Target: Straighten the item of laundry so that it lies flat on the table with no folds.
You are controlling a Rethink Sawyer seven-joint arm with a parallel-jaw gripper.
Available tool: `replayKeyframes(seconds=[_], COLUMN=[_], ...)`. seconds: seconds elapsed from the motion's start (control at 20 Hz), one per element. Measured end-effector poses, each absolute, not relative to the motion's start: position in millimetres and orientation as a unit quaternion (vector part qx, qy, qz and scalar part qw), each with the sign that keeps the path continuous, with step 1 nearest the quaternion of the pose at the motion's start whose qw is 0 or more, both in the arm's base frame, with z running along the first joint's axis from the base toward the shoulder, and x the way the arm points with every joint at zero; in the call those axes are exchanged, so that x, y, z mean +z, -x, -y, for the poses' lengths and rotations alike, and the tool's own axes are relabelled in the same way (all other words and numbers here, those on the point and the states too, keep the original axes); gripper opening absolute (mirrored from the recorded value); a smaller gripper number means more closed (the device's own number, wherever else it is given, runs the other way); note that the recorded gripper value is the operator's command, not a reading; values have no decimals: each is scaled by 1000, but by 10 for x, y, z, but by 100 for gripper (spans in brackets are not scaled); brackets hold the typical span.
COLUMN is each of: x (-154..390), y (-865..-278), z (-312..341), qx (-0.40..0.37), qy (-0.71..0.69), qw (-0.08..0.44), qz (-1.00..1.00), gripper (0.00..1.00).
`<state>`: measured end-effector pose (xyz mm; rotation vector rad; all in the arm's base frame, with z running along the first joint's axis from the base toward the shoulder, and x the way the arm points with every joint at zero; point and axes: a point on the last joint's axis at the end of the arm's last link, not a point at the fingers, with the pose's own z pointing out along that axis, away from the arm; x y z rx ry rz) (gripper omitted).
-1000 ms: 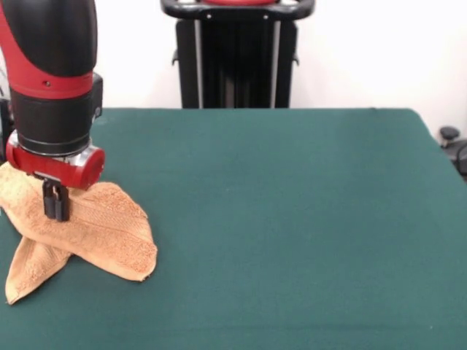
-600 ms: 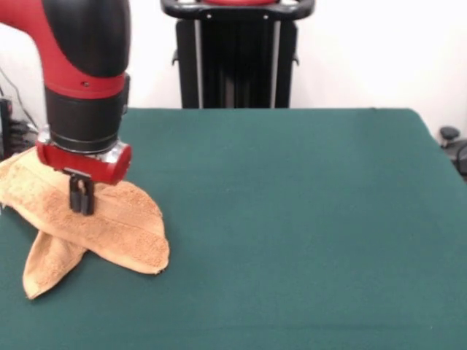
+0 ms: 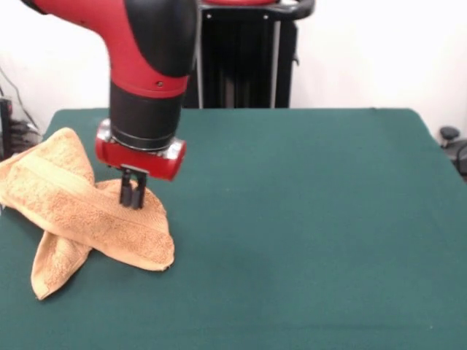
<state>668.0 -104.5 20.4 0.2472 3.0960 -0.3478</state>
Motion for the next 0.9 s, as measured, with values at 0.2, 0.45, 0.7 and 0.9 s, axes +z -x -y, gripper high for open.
replayKeyframes(seconds=[0.2,0.45,0.7,0.9], x=[178,184,274,364], y=[-6642,-6582,-6548,-6534], z=[925,926,1053,1290], qx=[-106,-101,-99,-99], qy=[-78,-88,-103,-122], qw=[3,-2,-1,4], qz=[-991,-991,-990,-988], gripper=[0,0,0,0])
